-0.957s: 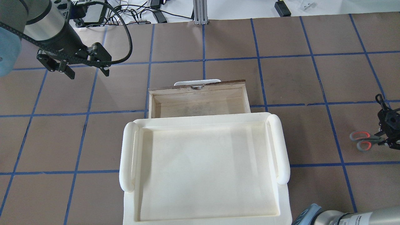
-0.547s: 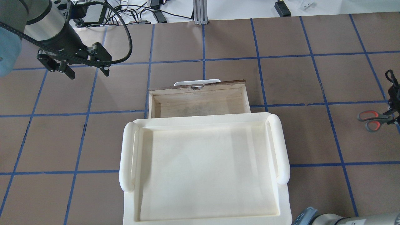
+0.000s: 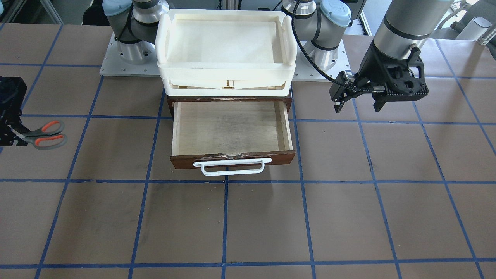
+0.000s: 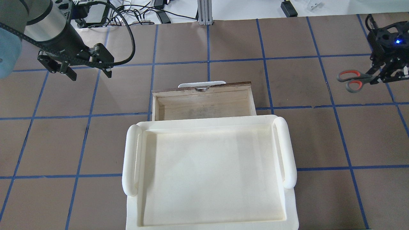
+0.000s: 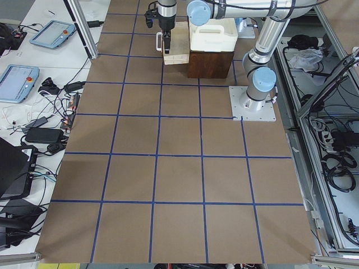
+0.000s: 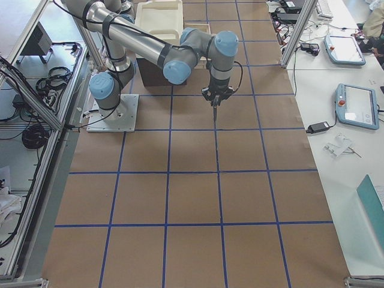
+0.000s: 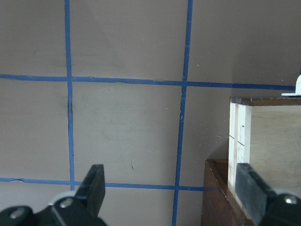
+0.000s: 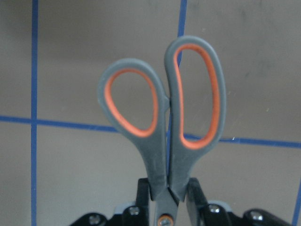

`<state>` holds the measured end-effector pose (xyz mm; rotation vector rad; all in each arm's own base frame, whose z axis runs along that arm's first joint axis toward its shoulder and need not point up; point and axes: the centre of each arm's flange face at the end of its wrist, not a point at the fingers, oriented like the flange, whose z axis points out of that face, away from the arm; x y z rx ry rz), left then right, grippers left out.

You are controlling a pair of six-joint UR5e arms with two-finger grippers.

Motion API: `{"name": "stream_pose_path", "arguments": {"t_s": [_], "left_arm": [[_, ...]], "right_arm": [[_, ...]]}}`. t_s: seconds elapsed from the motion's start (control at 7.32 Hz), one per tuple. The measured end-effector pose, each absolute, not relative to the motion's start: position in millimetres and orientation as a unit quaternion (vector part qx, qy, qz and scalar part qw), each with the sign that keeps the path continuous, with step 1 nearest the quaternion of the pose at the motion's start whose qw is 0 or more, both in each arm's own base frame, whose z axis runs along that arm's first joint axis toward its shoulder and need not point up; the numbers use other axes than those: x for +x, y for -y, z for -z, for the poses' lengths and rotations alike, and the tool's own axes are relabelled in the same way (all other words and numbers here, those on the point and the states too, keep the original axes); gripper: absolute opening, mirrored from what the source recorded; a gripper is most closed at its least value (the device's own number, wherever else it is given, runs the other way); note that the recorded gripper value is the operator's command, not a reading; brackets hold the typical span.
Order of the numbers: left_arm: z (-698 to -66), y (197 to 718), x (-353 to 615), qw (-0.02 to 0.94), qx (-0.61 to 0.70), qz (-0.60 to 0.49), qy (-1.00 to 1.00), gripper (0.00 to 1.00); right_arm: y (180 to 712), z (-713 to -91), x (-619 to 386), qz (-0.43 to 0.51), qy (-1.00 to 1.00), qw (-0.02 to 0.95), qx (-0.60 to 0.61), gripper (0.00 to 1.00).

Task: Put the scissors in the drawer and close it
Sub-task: 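Lift the scissors with the right gripper and carry toward the drawer, then lower the scissors into the open drawer with the right gripper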

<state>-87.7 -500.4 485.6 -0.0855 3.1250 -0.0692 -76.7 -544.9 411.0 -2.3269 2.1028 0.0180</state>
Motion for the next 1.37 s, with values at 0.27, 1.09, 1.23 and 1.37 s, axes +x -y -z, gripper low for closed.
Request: {"name": "stream_pose_path", "arguments": {"t_s": [0.27,1.09,1.23,1.37], "left_arm": [[-486.7,499.3,-87.5,0.008,-0.027,0.022,-0.999,1.0],[-481.7,496.8,-87.3,0.008,-0.027,0.02,-0.999,1.0],[-481.7,496.7,-87.5,0.008,-0.027,0.02,-0.999,1.0],[-481.3,496.6,-87.8,0.008,-0.027,0.02,-0.999,1.0]], "right_arm": [[548.4,-444.0,35.4,0.002,-0.667,-0.013,-0.745,0.0],[485.6,-424.6,304.5,0.014,-0.668,-0.009,-0.744,0.0],[479.8,-412.6,332.0,0.013,-0.664,-0.007,-0.747,0.0],[476.5,-398.8,356.3,0.012,-0.665,-0.008,-0.747,0.0]]}}
